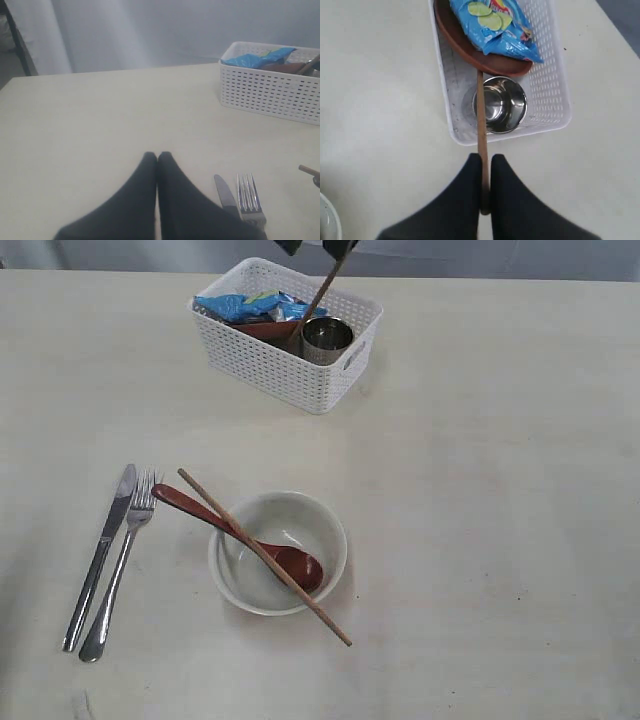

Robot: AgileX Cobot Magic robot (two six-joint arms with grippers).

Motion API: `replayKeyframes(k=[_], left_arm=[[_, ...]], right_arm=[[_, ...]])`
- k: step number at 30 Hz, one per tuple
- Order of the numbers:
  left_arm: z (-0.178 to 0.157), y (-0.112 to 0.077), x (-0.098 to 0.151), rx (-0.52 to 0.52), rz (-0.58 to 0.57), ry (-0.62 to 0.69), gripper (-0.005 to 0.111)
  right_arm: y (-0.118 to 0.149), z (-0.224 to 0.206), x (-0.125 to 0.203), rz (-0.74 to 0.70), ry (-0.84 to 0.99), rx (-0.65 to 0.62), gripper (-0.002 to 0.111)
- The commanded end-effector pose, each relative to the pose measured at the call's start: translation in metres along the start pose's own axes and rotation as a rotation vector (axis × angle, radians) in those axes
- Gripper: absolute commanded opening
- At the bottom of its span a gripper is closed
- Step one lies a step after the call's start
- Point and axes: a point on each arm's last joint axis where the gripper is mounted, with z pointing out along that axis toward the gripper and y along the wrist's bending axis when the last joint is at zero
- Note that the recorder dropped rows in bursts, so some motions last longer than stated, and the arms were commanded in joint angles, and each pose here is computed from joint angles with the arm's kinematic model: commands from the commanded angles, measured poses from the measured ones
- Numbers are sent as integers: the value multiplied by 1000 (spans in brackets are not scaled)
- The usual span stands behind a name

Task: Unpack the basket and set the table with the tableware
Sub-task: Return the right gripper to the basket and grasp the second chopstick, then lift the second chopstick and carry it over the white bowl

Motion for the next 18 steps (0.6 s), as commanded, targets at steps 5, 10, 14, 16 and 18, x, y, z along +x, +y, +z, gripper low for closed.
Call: replayKeyframes(k=[5, 10, 14, 16, 18], left_arm=[[0, 0, 1, -1, -3, -3, 0], [0, 0, 1, -1, -3, -3, 0], [0, 0, 1, -1, -3, -3, 0], [0, 0, 1, -1, -3, -3, 0], [0, 0, 1, -1, -3, -3, 0]], right_arm=[[-7, -47, 3, 18, -97, 41, 0], [-8, -67, 6, 22, -138, 54, 0], [-8, -78, 8, 24, -159, 60, 0], [-8, -82, 9, 27, -170, 56, 0], [-6, -87, 9, 35, -185, 34, 0]])
